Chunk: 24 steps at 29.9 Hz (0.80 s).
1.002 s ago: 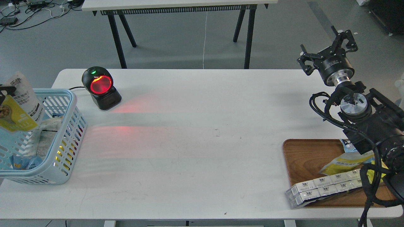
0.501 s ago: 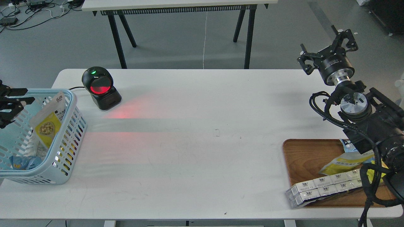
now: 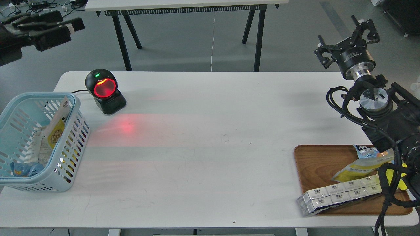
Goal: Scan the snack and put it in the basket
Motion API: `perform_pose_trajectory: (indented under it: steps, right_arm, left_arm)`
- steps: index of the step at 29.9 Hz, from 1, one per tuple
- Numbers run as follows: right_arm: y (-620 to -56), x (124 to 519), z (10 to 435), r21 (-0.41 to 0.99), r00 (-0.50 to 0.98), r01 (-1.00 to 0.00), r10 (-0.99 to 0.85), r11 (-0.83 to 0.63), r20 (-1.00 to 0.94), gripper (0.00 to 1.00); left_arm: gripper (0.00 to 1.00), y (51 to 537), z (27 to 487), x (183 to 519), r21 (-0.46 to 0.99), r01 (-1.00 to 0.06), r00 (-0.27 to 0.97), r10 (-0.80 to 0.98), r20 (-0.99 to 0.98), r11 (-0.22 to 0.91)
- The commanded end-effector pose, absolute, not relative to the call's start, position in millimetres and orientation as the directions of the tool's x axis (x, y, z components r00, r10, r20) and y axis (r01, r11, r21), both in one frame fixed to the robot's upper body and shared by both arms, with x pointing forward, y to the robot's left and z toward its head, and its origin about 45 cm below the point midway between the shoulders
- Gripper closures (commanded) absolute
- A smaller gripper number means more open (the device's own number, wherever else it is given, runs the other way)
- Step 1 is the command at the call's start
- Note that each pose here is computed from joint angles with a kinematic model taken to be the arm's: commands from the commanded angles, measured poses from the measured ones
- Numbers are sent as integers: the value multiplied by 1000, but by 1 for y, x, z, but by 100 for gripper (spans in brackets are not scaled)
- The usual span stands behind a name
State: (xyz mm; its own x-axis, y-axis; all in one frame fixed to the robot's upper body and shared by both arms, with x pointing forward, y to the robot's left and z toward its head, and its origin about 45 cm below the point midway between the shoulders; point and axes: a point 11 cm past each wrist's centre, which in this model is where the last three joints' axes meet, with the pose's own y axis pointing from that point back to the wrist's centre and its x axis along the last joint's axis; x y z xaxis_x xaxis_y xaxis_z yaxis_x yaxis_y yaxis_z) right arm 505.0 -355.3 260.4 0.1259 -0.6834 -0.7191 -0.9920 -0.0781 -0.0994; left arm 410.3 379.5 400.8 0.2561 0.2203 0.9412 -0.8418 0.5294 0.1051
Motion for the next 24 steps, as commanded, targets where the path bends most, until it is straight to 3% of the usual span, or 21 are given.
perform_pose_trajectory:
  steps: [1,5,9,13,24]
  right_arm:
    - [-366,506,271,-112,128,-991,-696,-69,-707,1]
    - [-367,507,274,-117,128,-991,-695,-63,-708,1]
    - [-366,507,275,-118,132,-991,-694,-69,-708,1]
    - [-364,510,279,-123,139,-990,-695,-73,-706,1]
    - [-368,508,275,-117,125,-991,-693,-60,-710,1]
  left_arm:
    - [0,359,405,435,-2,-850,250,407,879,527]
    - [1,333,417,465,-147,-856,252,647,720,496]
    - [1,312,401,490,-168,-862,324,775,542,478]
    - [1,323,399,509,-245,-896,293,907,303,371]
    - [1,346,362,523,-361,-912,291,928,-234,195]
